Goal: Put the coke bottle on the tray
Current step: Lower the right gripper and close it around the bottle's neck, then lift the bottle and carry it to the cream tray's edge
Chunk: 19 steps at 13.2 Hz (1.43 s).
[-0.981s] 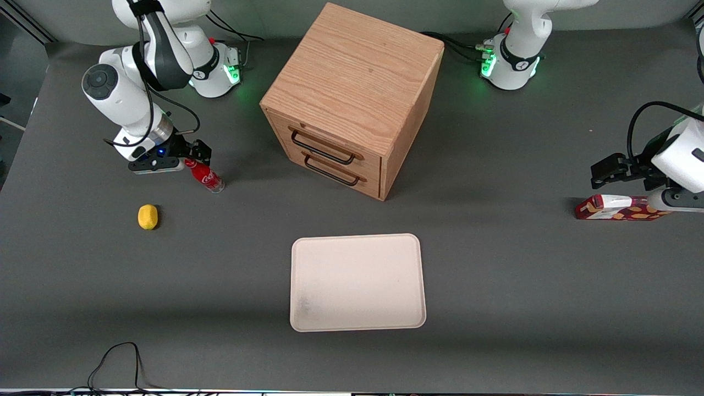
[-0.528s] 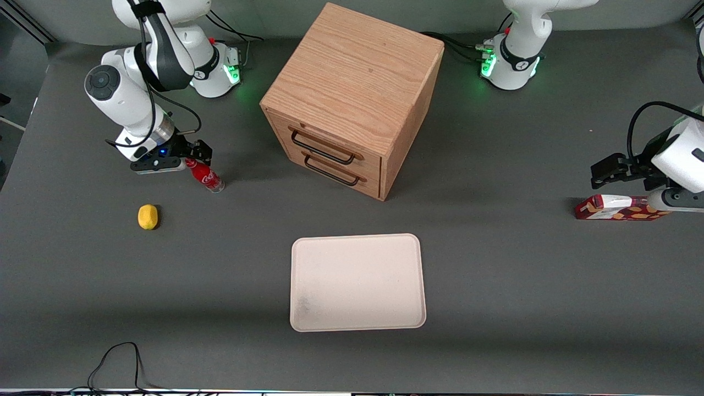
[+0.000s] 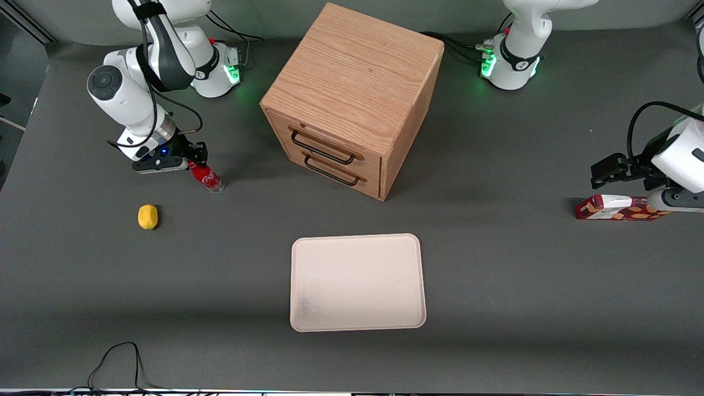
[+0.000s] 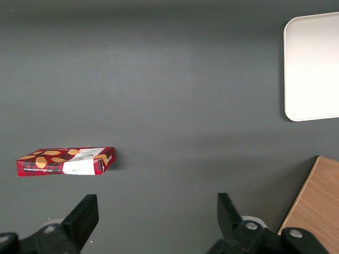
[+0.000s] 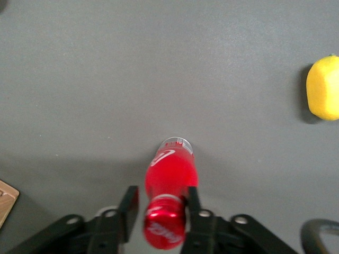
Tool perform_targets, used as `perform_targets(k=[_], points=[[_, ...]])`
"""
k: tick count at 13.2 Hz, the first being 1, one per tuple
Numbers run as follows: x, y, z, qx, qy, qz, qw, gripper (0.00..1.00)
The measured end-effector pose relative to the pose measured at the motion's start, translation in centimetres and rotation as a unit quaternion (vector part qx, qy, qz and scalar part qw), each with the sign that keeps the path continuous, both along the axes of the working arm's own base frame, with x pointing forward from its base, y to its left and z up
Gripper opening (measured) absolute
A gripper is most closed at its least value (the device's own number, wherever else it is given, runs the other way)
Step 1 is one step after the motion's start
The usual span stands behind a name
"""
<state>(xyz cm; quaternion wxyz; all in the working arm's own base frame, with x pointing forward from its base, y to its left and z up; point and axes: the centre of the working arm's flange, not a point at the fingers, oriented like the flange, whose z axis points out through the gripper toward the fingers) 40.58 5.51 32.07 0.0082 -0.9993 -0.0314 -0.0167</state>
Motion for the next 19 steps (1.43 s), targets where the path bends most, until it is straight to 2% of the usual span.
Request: perform_targets(k=[1,8,10,13,16,19], points=[[0.0,-0.1,0.0,0.0,0.0,0.0,1.0,0.31],[0.3,-0.1,0.4,0.0,-0.001,-0.001,1.0,0.32],[1.3,0.0,1.9,-0.001,0.009,-0.001,1.0,0.32],[3.8,-0.1,6.8,-0.003,0.022,-0.005,0.9997,0.32],[6.5,-0.4,13.9,-0.005,0.042,-0.01,0.9991,0.32],[10.5,-0.7,20.7,-0.011,0.064,-0.018,0.9977,0.32]])
